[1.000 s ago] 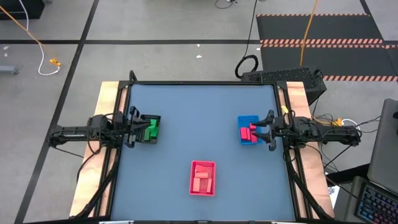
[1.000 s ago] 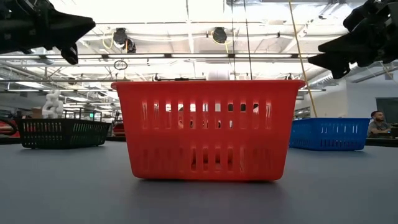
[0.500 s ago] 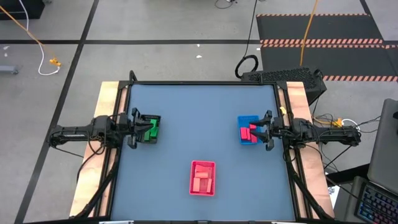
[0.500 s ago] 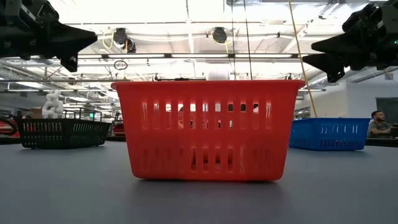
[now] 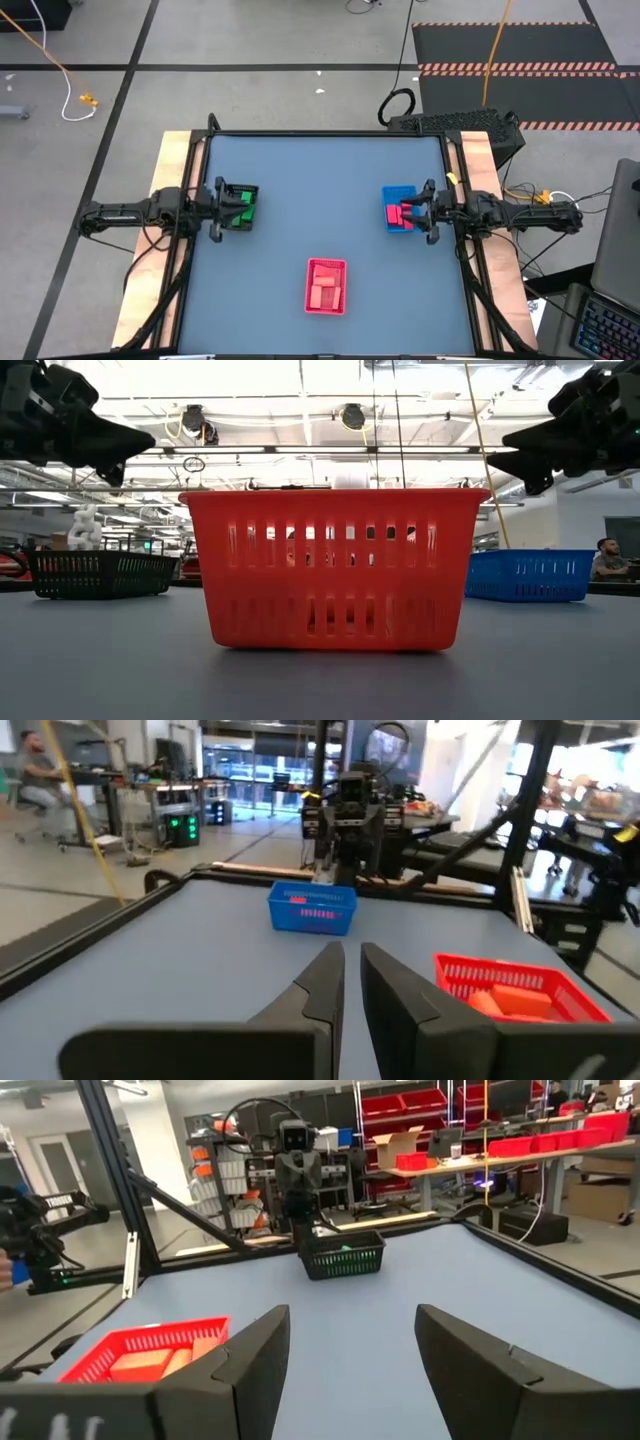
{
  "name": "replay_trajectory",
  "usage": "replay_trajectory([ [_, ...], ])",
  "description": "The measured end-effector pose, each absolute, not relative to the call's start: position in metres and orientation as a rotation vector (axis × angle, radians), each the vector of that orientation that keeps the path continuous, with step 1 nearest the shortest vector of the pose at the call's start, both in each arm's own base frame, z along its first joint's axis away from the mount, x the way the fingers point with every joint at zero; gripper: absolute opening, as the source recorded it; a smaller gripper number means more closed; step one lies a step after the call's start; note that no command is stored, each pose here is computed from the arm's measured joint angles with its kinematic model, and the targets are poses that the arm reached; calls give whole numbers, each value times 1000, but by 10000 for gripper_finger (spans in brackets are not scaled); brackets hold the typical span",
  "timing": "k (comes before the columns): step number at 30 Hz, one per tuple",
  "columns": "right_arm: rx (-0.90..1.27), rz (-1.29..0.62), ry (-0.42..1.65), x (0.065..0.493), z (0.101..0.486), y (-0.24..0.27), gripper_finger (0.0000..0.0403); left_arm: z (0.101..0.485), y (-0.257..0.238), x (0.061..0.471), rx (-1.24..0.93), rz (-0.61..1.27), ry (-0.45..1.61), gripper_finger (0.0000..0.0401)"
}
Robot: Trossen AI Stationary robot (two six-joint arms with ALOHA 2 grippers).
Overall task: Sort & place blocks by color
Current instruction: Return to Home Position
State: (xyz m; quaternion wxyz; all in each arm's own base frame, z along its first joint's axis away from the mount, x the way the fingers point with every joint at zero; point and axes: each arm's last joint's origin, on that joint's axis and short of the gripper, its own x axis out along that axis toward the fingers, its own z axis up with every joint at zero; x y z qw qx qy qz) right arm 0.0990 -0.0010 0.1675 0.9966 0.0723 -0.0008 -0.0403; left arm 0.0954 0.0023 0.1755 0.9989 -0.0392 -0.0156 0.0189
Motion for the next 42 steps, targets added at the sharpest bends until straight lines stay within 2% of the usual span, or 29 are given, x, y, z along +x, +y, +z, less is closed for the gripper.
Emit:
replay_trajectory([
  [5, 143, -83, 21, 100, 166, -1, 210, 177, 1, 95, -47, 6, -46, 37],
  [9, 145, -84, 22, 100, 166, -1, 210, 183, 1, 96, -48, 0, -161, 37],
  [14, 151, -84, 23, 100, 165, -1, 210, 186, 1, 95, -51, -6, -203, 37],
  [42, 114, -83, 25, 100, 165, -1, 210, 170, 1, 97, 9, 0, -43, 37],
])
